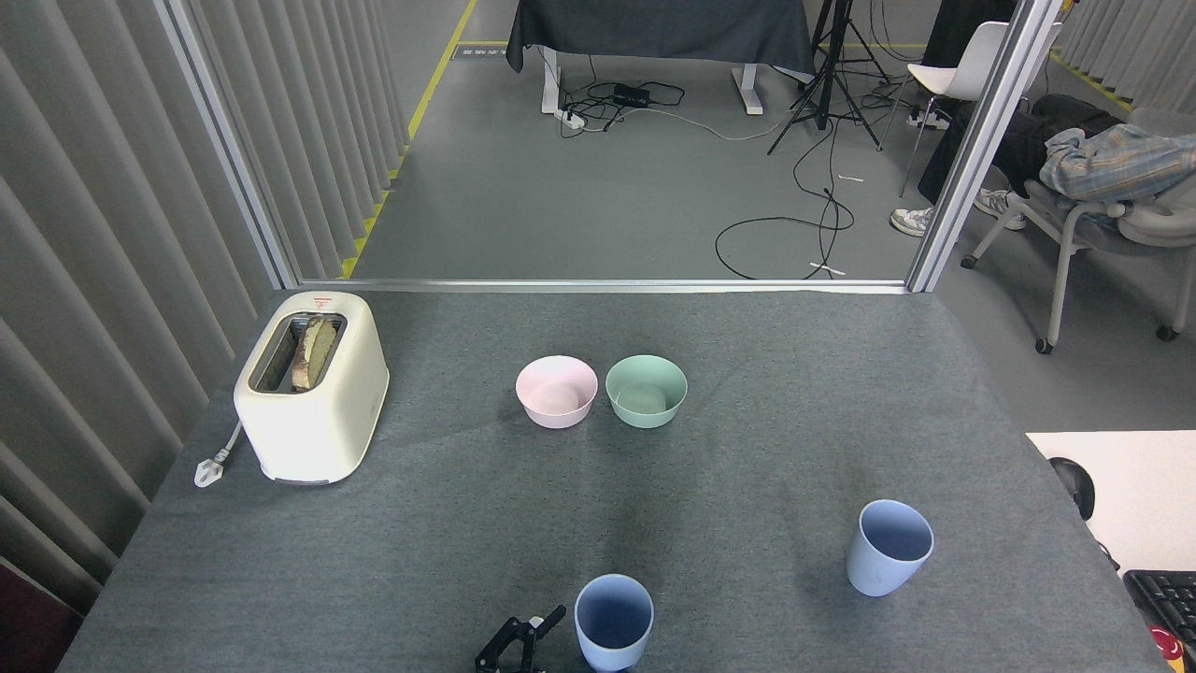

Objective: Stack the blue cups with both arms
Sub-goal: 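Open the left gripper and withdraw it from the cup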

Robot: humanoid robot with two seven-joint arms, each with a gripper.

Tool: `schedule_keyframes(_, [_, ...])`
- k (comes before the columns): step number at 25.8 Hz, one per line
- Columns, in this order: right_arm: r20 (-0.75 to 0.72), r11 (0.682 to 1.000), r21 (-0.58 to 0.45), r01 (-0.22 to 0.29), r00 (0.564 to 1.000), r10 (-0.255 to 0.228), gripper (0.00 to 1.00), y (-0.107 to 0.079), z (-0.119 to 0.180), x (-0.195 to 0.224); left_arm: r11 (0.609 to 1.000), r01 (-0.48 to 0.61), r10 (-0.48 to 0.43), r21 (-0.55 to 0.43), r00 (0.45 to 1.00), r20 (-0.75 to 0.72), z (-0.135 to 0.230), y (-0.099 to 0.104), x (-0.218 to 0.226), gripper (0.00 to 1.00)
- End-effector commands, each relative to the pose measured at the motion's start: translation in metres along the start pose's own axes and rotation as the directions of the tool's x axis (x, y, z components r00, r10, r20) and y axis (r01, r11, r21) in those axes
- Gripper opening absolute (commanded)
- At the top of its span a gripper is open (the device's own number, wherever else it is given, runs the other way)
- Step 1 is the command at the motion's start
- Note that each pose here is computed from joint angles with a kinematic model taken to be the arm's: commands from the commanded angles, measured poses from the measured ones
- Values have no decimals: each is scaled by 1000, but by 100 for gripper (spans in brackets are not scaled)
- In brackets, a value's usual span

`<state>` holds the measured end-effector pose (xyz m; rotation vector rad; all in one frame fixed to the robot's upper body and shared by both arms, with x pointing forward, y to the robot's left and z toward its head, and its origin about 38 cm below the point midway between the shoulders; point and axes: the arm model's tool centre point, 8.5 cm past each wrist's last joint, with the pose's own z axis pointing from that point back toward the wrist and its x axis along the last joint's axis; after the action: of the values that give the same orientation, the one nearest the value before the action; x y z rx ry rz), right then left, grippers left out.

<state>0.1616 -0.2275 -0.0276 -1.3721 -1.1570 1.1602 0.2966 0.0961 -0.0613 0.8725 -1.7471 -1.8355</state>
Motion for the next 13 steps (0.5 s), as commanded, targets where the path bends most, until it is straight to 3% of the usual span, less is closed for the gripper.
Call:
schedule_keyframes(1, [0, 1000, 0, 1, 1000, -1, 100, 0, 0, 0, 1000, 6, -7, -17, 1000, -12, 18, -5, -5, 100])
schedule_keyframes(6, [0, 1000, 0, 1, 1000, -1, 100, 0, 0, 0, 1000, -2, 1, -10, 997, -83, 40, -4, -23, 100])
schedule_keyframes(13, [2, 1000, -14, 4, 1000, -4, 100, -2, -6, 3, 999, -46, 47, 12, 949, -313, 98, 2, -115, 100])
